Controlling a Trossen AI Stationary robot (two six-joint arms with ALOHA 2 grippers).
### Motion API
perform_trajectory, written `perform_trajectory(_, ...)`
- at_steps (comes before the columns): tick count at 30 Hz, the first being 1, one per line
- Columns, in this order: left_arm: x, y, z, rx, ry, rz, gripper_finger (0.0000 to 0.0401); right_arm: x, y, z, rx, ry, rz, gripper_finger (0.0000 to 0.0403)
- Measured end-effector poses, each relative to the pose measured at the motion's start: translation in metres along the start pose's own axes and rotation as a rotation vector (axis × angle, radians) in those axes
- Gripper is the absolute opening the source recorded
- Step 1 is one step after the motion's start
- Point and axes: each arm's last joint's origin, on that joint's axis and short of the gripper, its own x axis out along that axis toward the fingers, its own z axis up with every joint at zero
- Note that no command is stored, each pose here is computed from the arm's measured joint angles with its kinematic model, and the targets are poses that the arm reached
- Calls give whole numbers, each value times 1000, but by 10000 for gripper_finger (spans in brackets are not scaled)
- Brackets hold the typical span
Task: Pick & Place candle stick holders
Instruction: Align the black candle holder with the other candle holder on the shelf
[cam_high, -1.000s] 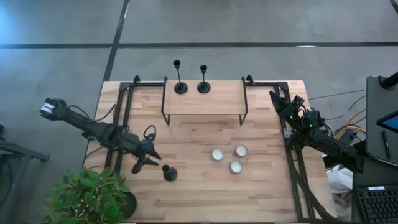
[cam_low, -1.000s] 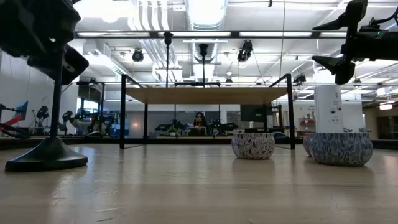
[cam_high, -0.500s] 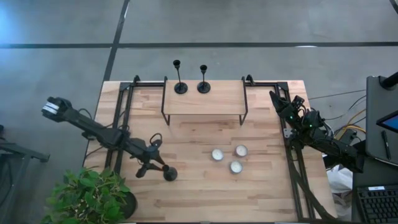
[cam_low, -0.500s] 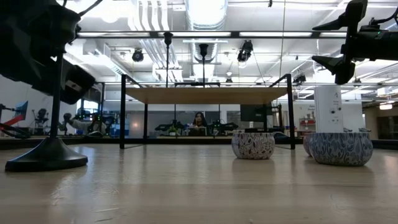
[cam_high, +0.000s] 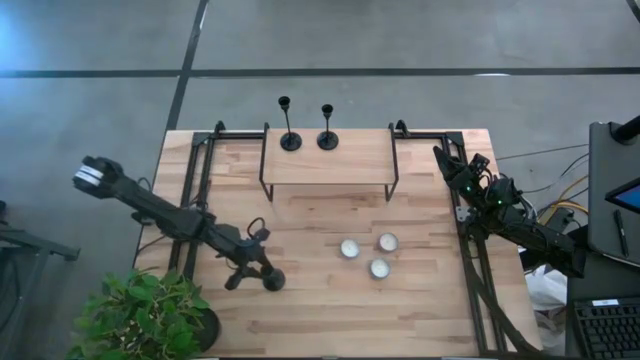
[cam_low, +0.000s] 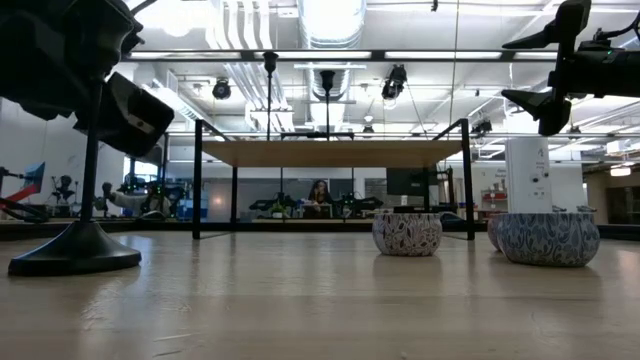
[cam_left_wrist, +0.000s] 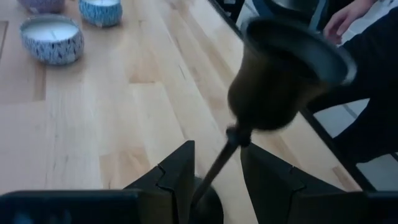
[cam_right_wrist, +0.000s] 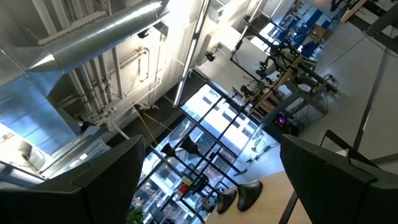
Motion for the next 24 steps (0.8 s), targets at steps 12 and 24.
perform_trajectory(12,4,0,2,4,-20,-18,46,0,0,0,0,0,0,366)
perform_trajectory(24,3,1,3,5,-37,25,20,0,0,0,0,1,-1,366)
